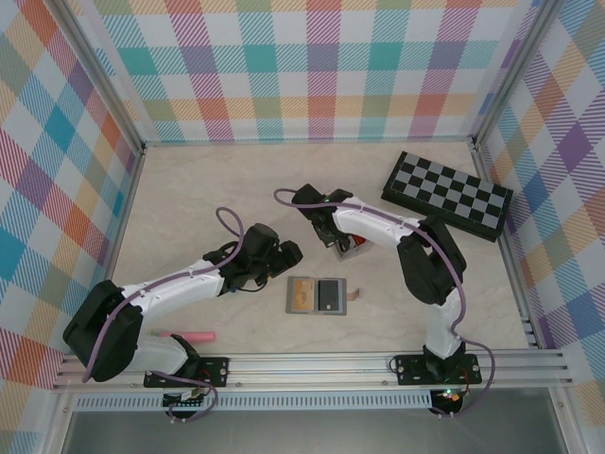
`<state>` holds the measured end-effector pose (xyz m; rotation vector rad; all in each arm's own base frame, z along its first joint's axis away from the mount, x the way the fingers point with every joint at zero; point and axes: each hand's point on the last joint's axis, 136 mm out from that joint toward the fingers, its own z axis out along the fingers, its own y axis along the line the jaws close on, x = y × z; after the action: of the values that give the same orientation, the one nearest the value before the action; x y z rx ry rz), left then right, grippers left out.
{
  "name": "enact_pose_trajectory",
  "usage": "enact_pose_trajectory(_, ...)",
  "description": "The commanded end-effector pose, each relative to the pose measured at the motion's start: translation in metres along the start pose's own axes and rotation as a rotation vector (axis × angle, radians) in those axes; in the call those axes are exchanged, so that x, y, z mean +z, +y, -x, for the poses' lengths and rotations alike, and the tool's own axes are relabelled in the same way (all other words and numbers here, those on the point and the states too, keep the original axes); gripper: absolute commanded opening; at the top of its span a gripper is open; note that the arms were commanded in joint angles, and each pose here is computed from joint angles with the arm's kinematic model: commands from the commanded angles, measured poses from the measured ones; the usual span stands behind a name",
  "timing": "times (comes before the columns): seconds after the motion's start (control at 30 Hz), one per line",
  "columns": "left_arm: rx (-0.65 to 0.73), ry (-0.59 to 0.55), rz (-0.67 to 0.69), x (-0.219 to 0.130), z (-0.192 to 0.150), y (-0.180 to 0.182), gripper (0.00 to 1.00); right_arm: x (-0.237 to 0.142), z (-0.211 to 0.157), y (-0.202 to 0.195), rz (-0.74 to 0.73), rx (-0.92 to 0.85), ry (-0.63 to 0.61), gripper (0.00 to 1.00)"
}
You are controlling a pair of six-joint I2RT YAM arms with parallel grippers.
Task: Put the credit cards into the card holder
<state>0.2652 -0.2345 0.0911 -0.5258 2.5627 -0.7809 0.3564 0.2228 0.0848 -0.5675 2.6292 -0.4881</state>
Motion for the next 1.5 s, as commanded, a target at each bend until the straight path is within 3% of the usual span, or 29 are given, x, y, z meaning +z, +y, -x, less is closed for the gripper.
enact_pose_trajectory(0.0,-0.012,-0.012,0.014,-0.003,0.003,0.007,0.86,-0.019,0.000,-0.014,0.002,0.016,-0.020,0.06)
enact_pose_trajectory(0.37,-0.014,-0.012,0.006,-0.005,0.003,0.005,0.86,-0.033,0.000,-0.010,0.111,0.088,-0.032,0.03)
enact_pose_trajectory(0.63,-0.014,0.003,-0.001,-0.003,0.000,0.004,0.86,-0.015,-0.004,-0.007,0.138,0.089,0.016,0.39)
enact_pose_trajectory(0.93,-0.016,0.002,0.002,-0.002,0.000,0.005,0.86,0.008,-0.008,-0.003,0.082,0.039,0.068,0.45)
enact_pose_trajectory(1.23,-0.014,0.010,0.001,0.001,0.000,0.003,0.86,0.013,-0.009,-0.018,-0.061,0.002,0.061,0.45)
enact_pose_trajectory(1.47,-0.013,0.011,-0.002,0.001,0.000,0.001,0.86,-0.001,-0.002,-0.028,-0.066,0.030,0.000,0.30)
